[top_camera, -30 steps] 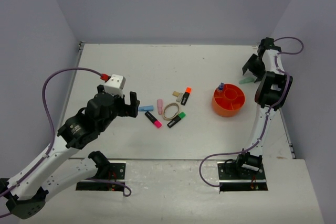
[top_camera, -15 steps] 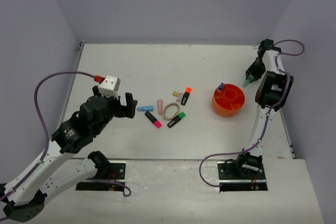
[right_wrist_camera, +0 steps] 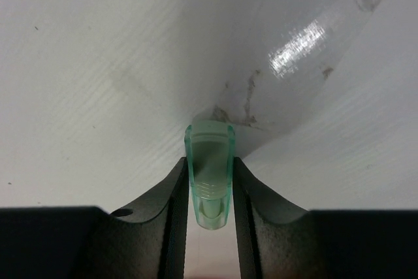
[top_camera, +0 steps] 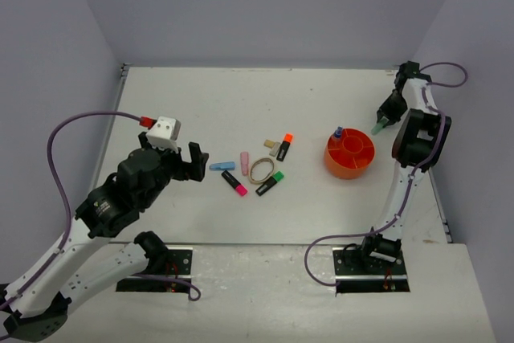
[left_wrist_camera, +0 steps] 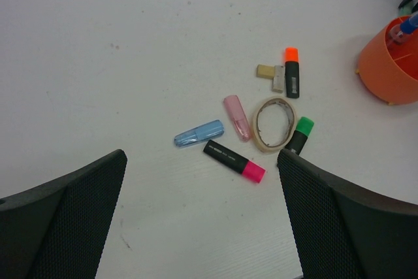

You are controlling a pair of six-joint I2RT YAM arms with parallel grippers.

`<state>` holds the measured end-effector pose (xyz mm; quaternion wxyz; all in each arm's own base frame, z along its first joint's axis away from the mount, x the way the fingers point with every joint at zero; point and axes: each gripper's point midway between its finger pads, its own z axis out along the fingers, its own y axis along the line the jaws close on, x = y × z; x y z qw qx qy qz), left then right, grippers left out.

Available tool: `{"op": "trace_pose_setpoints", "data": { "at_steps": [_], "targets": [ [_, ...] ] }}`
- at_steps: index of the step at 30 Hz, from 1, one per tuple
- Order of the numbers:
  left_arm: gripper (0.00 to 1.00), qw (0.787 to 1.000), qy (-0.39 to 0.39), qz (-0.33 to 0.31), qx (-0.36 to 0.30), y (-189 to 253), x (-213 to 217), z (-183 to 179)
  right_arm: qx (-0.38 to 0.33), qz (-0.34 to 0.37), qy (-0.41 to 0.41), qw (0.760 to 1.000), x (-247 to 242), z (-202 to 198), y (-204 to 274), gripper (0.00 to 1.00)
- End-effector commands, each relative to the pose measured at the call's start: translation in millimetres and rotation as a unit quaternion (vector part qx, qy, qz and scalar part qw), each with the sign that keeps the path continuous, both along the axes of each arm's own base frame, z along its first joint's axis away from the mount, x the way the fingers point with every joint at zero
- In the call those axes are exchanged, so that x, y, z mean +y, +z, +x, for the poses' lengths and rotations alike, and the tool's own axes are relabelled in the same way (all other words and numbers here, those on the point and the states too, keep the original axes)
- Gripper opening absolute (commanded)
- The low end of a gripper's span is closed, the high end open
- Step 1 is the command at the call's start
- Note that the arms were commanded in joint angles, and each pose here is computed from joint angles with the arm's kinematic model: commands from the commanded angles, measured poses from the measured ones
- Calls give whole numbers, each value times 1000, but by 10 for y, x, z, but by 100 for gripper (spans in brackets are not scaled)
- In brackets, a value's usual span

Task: Sort the stationery into containers
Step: Pick up the stationery from the center of the board, then place the stationery in the storage box.

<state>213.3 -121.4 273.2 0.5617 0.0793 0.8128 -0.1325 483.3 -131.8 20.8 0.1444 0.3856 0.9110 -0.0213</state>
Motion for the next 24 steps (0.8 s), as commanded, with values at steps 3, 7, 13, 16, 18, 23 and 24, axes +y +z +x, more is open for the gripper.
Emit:
{"op": "trace_pose_setpoints", "data": {
  "at_steps": [3,7,13,16,18,23,24],
  "targets": [
    [100,1000,-1,7,-10,72,-60,89,-130,-45,-2,990,77,112,968,0],
    [100,1000,0,11,-4,12,-76,110,-165,-36,10,986,220,153,1231,0],
    [100,1000,-3,16,5,-65,-121,133,-207,-63,55,975,442,208,1568,0],
    [100,1000,-6,18,10,-118,-142,143,-239,-85,77,964,517,223,1733,0],
    [100,1000,-9,20,16,-164,-166,152,-240,-108,88,961,576,135,1761,0],
    [100,999,-10,21,23,-224,-207,177,-258,-150,123,946,710,-84,1967,0],
    [100,999,-11,22,23,-228,-212,178,-255,-149,127,947,746,-124,1943,0]
  ]
}}
